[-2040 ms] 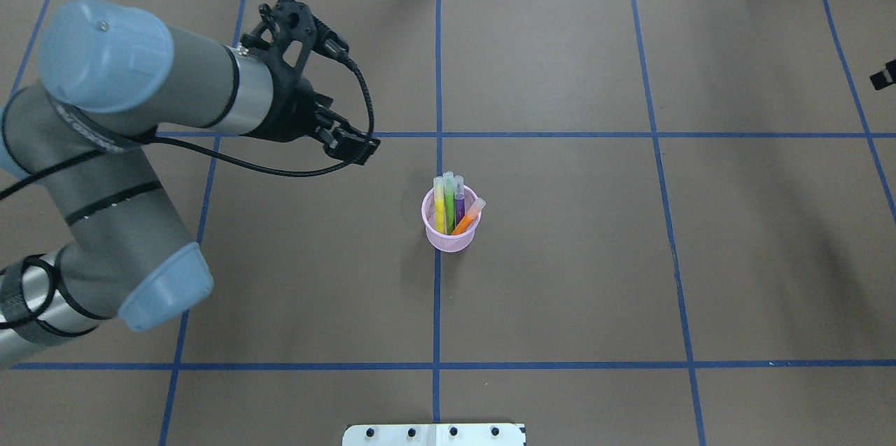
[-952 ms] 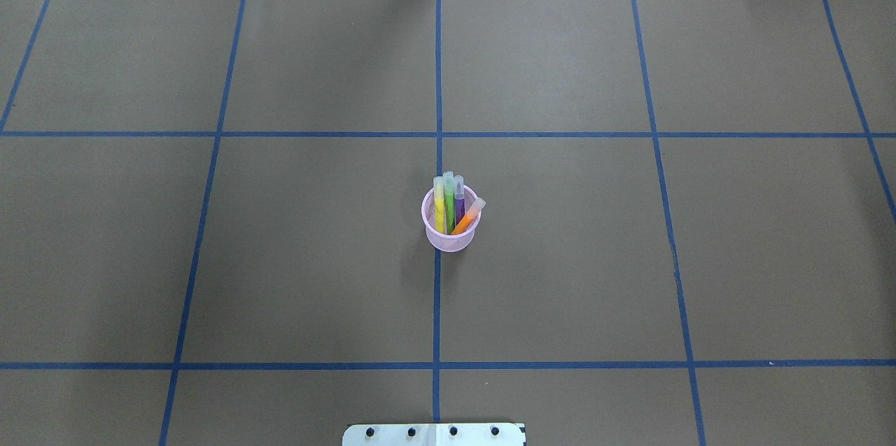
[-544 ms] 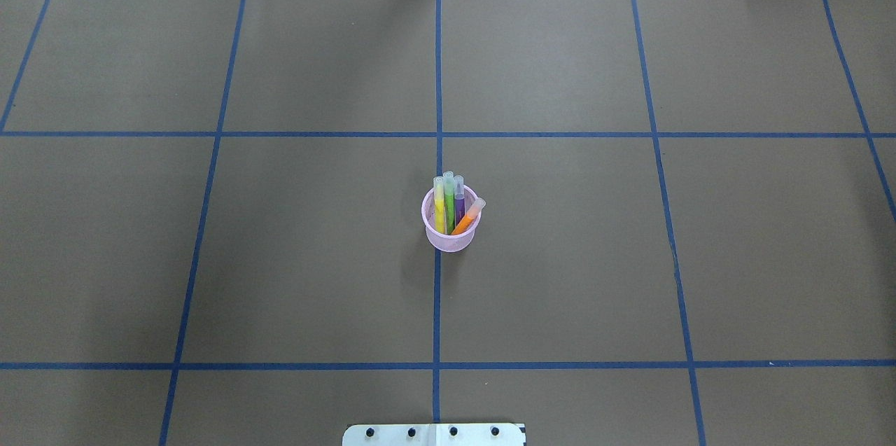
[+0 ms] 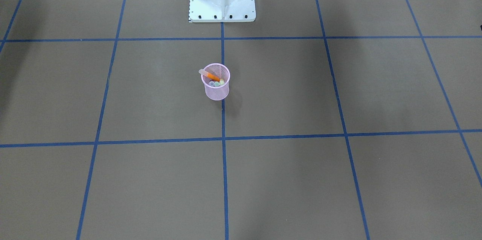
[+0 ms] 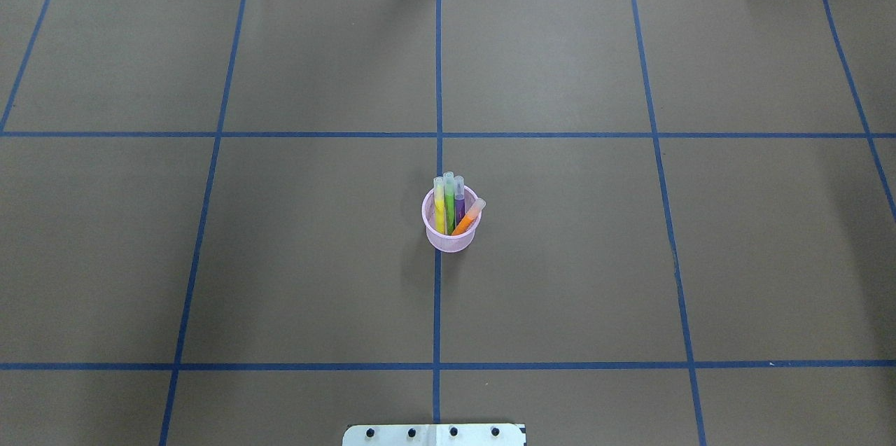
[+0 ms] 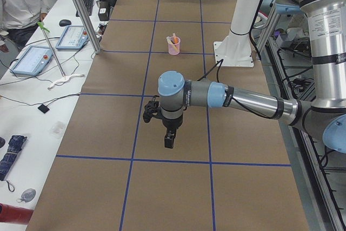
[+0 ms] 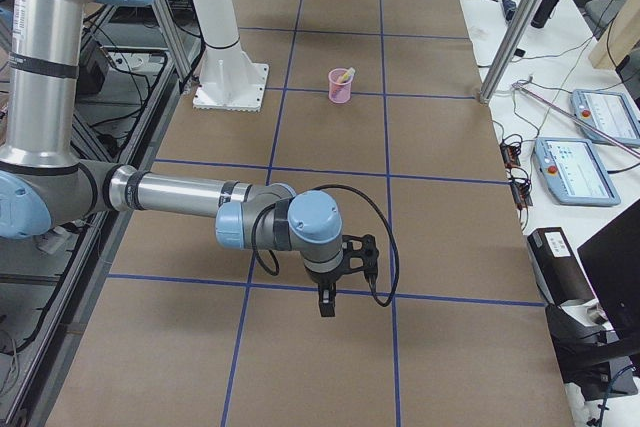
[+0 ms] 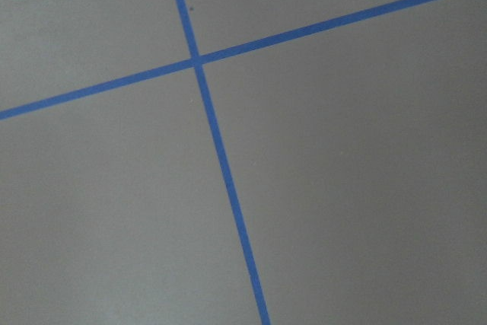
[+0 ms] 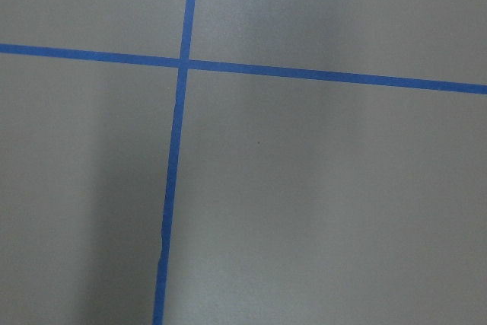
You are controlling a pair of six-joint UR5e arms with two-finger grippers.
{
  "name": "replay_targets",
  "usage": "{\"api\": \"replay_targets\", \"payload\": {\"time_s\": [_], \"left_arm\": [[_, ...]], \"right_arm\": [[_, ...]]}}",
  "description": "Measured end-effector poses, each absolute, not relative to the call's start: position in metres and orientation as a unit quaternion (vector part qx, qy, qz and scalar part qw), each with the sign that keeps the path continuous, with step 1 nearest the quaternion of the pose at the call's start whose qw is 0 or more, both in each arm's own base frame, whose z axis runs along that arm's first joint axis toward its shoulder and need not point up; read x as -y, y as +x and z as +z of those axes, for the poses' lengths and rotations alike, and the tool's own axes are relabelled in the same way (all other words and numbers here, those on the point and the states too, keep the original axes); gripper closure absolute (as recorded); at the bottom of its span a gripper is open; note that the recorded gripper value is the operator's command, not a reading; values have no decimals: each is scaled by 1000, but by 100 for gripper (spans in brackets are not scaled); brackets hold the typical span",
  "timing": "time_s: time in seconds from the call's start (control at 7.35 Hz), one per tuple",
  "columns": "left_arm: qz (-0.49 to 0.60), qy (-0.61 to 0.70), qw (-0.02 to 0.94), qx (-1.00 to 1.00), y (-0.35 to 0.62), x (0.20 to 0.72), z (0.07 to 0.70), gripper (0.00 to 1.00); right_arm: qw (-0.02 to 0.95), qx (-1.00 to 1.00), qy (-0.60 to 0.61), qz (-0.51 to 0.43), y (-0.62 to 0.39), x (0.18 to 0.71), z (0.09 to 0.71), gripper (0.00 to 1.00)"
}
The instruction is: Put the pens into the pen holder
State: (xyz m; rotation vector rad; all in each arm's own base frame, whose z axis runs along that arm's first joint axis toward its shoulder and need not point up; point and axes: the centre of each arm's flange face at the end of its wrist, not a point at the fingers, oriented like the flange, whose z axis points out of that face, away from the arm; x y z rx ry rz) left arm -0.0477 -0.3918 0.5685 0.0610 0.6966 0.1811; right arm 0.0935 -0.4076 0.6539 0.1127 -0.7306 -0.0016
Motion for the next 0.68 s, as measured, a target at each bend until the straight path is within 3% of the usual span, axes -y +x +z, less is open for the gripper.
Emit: {"api": "replay_targets", "payload": {"time_s": [0.68], "left_arm": [[79, 24, 929, -361, -53, 369, 582, 0]], "right_arm": [[940, 338, 42, -8, 62, 411, 643, 0]]}}
